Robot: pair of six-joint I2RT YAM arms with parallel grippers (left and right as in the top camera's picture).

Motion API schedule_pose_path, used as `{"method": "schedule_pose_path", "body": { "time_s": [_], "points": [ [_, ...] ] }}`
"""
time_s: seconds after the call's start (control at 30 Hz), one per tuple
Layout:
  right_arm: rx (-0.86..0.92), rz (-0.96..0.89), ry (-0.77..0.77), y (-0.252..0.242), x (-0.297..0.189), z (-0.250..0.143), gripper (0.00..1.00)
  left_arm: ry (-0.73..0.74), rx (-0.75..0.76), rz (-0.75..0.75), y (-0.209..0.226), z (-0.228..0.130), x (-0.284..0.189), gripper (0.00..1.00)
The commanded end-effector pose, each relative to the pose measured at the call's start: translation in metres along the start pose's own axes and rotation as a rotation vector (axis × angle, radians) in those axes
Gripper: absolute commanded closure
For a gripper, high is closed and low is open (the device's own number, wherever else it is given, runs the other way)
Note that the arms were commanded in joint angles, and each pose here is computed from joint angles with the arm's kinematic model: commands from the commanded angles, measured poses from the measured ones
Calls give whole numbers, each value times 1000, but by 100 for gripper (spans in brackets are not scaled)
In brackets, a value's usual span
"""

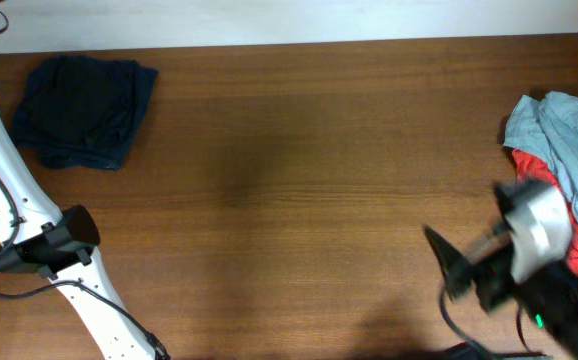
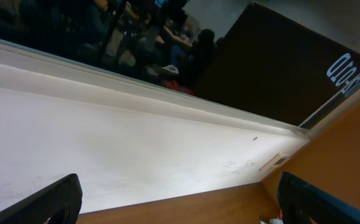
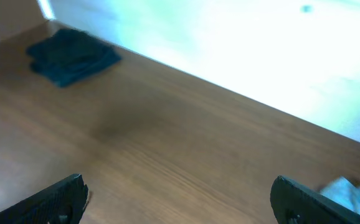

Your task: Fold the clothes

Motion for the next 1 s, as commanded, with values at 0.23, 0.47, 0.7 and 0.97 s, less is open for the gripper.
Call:
{"method": "schedule_pose_path", "body": {
  "time_s": [0.23,0.47,0.7,0.97],
  "points": [
    [11,-85,-176,10,2,-102,1,-5,5,-5,-4,3,-3,1],
    [-17,-140,-348,1,59,-138,1,-5,5,-5,-4,3,-3,1],
    [-58,-202,-541,-12,96,-142,1,-5,5,-5,-4,3,-3,1],
    [-67,-277,-598,-25,114,-163,1,-5,5,-5,-4,3,-3,1]
  ]
}}
Point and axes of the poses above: each gripper's point midway between its finger pads, its own x axis out along the fingers, its own y axis along the line the jaws close on, z = x × y, the point moved 6 cm from there along -x, back along the fingers
